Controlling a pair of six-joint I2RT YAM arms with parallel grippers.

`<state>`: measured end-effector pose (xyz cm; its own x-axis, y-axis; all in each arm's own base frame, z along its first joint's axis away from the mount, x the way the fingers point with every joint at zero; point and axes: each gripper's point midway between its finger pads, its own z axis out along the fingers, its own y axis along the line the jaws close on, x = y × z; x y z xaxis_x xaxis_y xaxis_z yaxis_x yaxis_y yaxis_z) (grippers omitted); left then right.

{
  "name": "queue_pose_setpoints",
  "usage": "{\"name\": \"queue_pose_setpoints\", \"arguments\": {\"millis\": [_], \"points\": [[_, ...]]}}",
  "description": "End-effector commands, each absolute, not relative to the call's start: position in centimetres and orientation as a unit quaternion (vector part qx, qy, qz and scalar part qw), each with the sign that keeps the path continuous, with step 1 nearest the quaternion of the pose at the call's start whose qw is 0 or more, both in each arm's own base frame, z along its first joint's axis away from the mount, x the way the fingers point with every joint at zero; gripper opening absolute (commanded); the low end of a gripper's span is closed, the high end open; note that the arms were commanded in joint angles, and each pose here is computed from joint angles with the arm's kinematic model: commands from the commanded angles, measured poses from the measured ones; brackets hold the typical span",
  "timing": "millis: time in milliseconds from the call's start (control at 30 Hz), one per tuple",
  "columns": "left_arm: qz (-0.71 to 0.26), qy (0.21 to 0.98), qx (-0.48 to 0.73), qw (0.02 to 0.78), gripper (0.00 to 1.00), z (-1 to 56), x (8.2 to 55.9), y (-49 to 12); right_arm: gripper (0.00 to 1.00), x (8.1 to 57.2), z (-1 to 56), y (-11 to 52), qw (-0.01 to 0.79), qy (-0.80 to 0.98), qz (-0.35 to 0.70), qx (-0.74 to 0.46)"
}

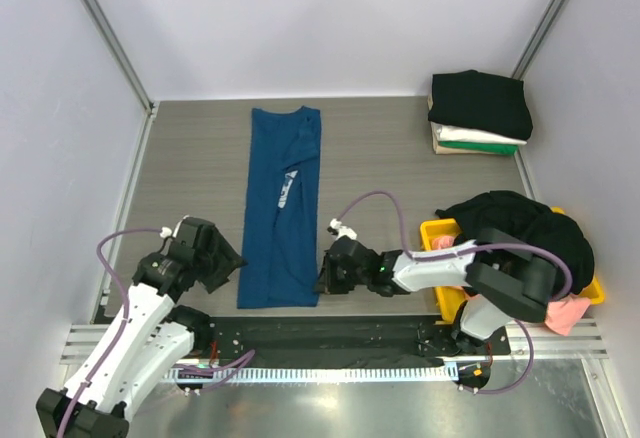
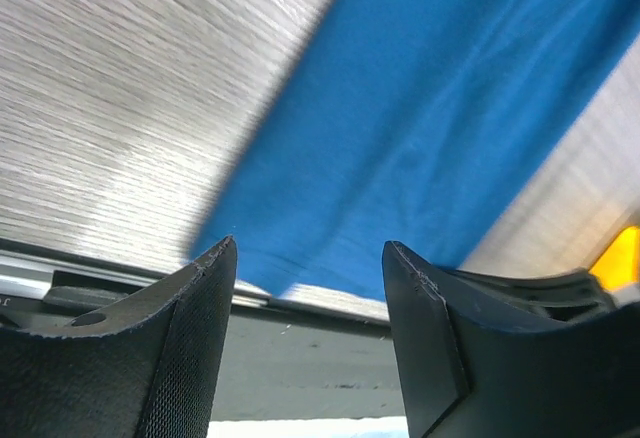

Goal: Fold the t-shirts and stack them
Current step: Fold the tshirt

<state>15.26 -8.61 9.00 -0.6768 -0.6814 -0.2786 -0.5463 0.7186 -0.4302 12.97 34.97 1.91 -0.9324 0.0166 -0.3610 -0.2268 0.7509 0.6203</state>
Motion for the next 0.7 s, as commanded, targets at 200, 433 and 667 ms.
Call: {"name": "queue_pose_setpoints", "arguments": {"millis": [200,433,667], "points": [[-0.138,0.929,-0.278,0.201,0.6,8.2,13.8,-10.6,0.01,11.2,1.3,24.5,0.21,0.948,0.238,-0.018],[-0.14,0.946,-0.232,0.181,0.59,6.3,11.3,-12.8,0.21,10.1,0.7,25.1,0.191,0.946,0.262,-0.026],[-0.193,0.946,-0.208,0.153,0.59,4.0,9.1,-15.9,0.54,9.2,0.8,26.2,0.189,0.943,0.271,-0.043]]}}
